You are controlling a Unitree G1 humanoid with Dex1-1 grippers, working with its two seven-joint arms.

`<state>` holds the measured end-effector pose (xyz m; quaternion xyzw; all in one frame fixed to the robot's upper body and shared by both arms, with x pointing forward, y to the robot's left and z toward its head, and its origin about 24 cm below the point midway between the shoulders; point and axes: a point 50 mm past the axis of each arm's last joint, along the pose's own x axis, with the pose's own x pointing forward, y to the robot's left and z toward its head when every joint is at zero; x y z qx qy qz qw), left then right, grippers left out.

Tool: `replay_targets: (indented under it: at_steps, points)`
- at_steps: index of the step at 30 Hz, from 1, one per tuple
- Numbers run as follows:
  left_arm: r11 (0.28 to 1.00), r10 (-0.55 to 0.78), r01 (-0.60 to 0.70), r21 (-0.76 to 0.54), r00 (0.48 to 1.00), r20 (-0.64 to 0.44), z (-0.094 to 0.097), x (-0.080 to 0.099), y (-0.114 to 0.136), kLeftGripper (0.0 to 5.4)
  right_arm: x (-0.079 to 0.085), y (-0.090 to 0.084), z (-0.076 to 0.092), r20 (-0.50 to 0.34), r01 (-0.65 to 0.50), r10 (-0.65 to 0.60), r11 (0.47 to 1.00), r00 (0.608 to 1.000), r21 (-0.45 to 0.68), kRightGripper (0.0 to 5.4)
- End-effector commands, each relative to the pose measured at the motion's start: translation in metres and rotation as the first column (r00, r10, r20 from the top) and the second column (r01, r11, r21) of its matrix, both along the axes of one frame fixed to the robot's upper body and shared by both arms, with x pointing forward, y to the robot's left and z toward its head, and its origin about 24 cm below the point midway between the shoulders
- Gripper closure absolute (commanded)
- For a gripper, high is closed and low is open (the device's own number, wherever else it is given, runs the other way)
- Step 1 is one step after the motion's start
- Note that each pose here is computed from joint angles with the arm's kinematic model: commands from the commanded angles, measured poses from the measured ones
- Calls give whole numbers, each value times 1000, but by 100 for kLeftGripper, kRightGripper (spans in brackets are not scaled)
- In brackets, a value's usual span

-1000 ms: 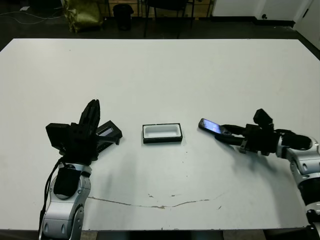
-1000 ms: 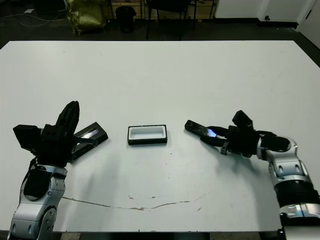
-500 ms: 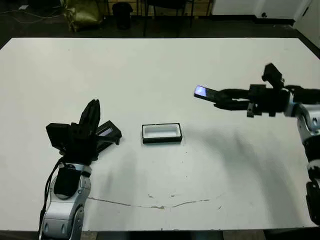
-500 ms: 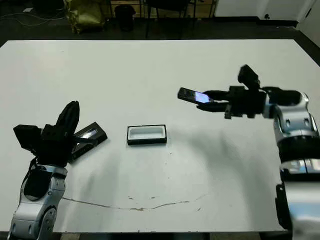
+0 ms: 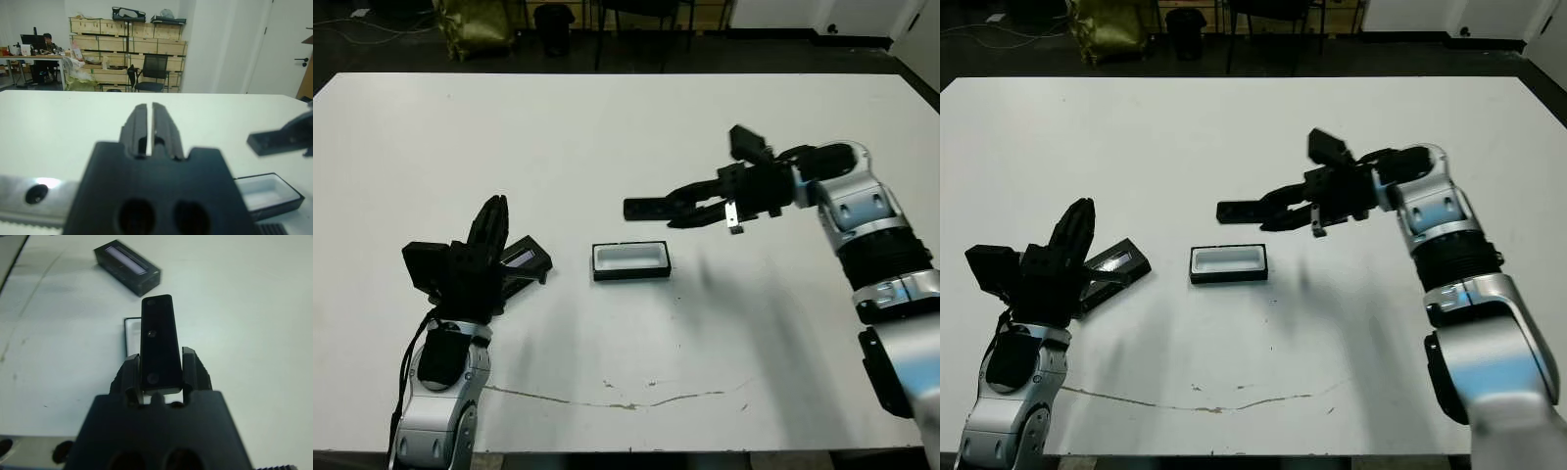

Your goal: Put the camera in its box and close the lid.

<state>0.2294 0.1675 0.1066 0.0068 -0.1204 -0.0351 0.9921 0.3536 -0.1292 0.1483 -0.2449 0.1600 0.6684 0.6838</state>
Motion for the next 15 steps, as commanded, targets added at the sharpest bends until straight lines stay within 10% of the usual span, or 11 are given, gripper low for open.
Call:
replay_targets:
  at_steps: [1, 15]
  points:
    - [1000, 9, -9, -7, 999, -43, -9, -3, 4, 540, -6, 11, -10, -61, -68, 67, 998, 996, -13, 480]
    - [1000, 12, -12, -10, 999, -49, -9, -3, 3, 540, -9, 16, -25, -54, -85, 79, 990, 995, -116, 480]
